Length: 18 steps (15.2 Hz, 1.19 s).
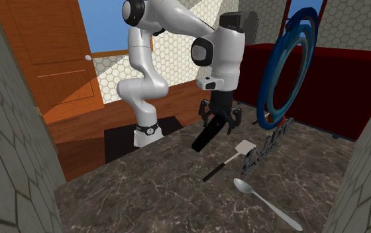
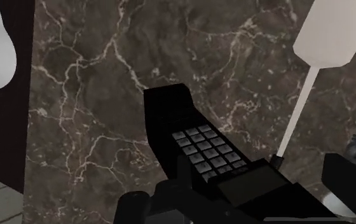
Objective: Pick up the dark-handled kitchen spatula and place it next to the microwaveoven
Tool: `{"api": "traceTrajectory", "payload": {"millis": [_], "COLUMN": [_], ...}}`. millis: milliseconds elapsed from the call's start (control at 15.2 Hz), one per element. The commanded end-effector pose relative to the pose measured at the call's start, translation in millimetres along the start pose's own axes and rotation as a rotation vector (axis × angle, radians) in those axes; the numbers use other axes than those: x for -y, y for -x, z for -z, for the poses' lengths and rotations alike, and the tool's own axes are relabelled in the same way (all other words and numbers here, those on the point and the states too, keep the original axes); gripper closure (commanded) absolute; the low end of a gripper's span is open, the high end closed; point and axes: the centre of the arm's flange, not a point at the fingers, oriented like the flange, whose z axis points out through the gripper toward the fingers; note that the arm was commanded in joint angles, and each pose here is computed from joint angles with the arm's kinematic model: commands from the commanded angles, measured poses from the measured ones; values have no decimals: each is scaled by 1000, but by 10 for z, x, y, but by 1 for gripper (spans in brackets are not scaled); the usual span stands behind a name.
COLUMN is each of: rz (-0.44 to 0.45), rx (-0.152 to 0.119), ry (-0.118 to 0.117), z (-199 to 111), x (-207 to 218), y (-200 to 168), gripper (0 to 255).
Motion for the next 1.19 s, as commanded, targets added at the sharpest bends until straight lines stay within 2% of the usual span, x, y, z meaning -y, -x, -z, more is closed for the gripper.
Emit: {"api": "traceTrajectory", "payload": {"millis": [0, 264, 726, 1122], "rz": [-113, -297, -297, -297], "rx": [-7, -19, -19, -19], "ry": [-21, -8, -8, -8], "z": [-276, -541, -911, -941], "x": [260, 678, 680, 681], "y": [10, -41, -48, -49], "gripper": [0, 0, 0, 0]}}
